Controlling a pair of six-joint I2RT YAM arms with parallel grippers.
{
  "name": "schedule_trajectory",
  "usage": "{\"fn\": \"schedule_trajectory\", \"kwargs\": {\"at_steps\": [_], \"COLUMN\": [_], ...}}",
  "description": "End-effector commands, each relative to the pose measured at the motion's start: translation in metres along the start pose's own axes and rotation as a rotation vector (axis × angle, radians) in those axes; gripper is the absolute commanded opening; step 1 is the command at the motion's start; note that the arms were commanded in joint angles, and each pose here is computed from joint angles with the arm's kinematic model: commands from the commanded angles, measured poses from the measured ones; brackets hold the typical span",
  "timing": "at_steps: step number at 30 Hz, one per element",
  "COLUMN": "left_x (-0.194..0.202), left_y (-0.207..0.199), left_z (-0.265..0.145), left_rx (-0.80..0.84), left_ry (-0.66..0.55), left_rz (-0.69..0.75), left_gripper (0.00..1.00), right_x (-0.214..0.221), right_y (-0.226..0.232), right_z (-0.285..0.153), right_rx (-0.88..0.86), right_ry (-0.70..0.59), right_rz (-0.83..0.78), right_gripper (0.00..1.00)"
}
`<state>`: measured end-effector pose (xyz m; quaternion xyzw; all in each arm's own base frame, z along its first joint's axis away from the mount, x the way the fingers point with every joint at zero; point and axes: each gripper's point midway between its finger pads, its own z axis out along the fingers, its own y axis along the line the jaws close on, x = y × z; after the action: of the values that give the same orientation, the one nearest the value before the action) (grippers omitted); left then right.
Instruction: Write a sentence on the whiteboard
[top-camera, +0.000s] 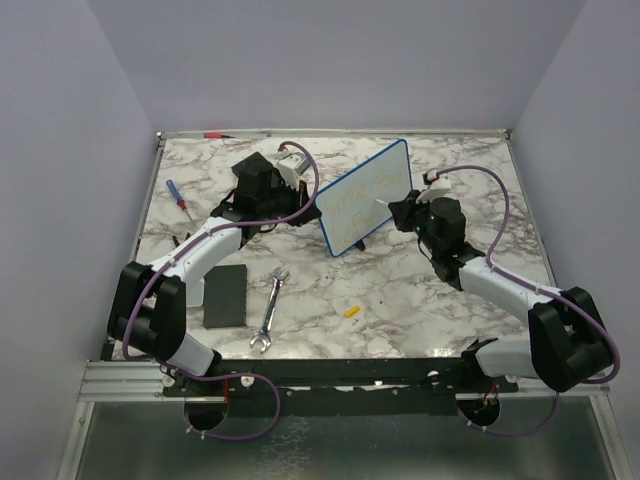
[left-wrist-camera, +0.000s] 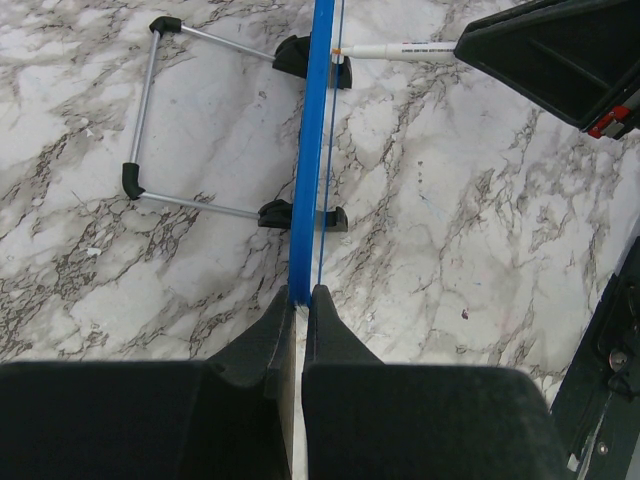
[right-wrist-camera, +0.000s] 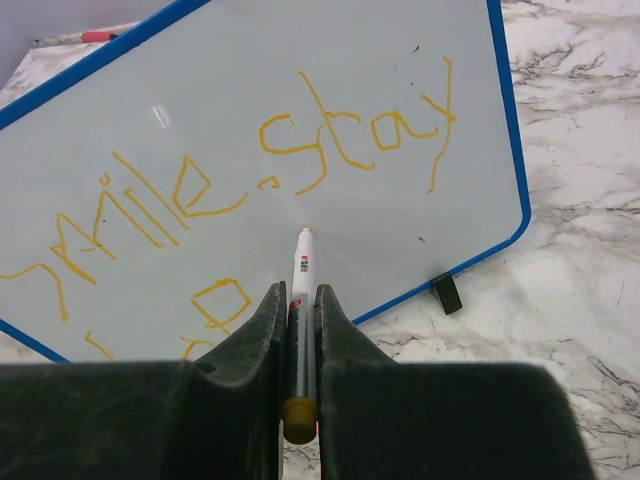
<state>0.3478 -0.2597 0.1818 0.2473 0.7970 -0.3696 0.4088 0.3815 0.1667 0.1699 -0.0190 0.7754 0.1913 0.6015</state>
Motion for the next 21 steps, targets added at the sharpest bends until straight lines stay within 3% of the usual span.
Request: {"fn": "schedule_trajectory", "kwargs": {"at_steps": [1, 13, 21], "left_x": [0.009, 0.01, 0.011], "left_y": [-0.005, -0.004, -0.003], "left_z": [-0.001, 0.0, 0.0], "left_rx": [0.002, 0.002, -0.001], "left_ry": [0.038, 0.041, 0.044], "left_rz": [0.001, -0.001, -0.004], "left_gripper": [0.0, 0.0, 0.0], "right_x": [-0.015, 0.011, 0.031], "right_y": [0.013, 0.015, -0.005], "right_z": [0.001, -0.006, -0.003], "right_rx": [-0.072, -0.115, -0.019], "right_ry": [-0.041, 0.022, 0.069], "right_rz": [-0.034, -0.046, -0.035], "right_gripper": [0.01, 0.01, 0.01]}}
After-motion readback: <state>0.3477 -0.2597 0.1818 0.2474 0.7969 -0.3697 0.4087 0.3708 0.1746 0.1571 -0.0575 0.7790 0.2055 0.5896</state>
